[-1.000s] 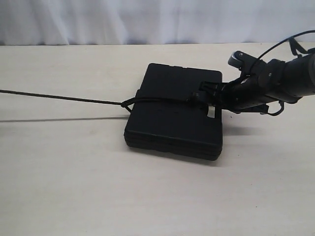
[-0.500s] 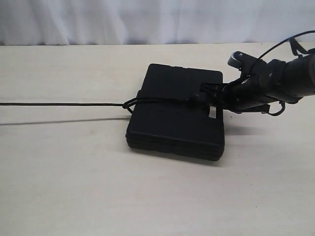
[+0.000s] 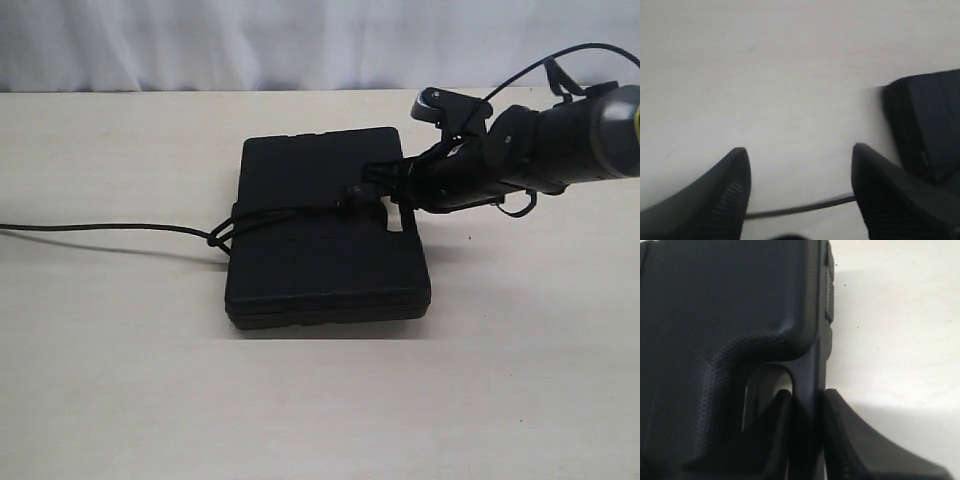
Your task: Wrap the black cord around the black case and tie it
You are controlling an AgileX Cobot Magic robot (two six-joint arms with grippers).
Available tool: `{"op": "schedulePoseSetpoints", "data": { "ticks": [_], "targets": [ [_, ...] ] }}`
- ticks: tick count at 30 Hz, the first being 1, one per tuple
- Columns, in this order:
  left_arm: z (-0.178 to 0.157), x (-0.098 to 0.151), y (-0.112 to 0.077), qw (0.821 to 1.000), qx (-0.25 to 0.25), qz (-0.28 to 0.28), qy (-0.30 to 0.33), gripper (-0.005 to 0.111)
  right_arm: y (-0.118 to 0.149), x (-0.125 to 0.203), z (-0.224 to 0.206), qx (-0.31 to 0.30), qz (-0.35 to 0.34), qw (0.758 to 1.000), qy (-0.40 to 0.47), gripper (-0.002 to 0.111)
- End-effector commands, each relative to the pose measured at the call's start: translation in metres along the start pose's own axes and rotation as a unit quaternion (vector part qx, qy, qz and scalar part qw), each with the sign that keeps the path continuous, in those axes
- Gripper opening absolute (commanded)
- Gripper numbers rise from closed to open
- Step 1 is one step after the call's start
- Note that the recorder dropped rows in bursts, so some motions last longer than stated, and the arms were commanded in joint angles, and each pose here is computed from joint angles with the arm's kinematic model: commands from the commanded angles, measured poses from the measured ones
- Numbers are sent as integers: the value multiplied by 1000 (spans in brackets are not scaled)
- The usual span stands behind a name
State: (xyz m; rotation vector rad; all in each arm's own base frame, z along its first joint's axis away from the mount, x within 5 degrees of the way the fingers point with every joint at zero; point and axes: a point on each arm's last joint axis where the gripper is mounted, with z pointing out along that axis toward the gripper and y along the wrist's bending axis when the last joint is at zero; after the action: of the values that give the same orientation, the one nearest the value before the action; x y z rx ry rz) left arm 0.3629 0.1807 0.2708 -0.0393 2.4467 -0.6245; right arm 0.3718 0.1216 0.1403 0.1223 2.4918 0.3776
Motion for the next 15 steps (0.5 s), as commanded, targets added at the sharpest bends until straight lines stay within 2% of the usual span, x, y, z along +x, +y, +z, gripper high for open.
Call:
{"op": "schedulePoseSetpoints", "data": {
  "ticks": [1,3,5,9,12,15],
  "targets": [
    [44,-1,-57,979,81,183,43,56,4,-9,-4,-7,-1,1000,-22,4],
    [72,10,-81,951,101,275,96,56,4,-9,-4,-7,-9,1000,-21,4],
    [100,25,-108,912,127,360,152,54,4,-9,-4,-7,-9,1000,-20,4],
    [142,55,-155,829,156,480,240,41,4,-9,-4,-6,-26,999,-20,4],
    [167,76,-178,764,142,563,281,34,4,-8,-4,-7,-33,999,-12,4],
    [184,90,-188,720,127,608,309,33,4,-7,-4,-7,-33,999,-9,4]
  ]
}}
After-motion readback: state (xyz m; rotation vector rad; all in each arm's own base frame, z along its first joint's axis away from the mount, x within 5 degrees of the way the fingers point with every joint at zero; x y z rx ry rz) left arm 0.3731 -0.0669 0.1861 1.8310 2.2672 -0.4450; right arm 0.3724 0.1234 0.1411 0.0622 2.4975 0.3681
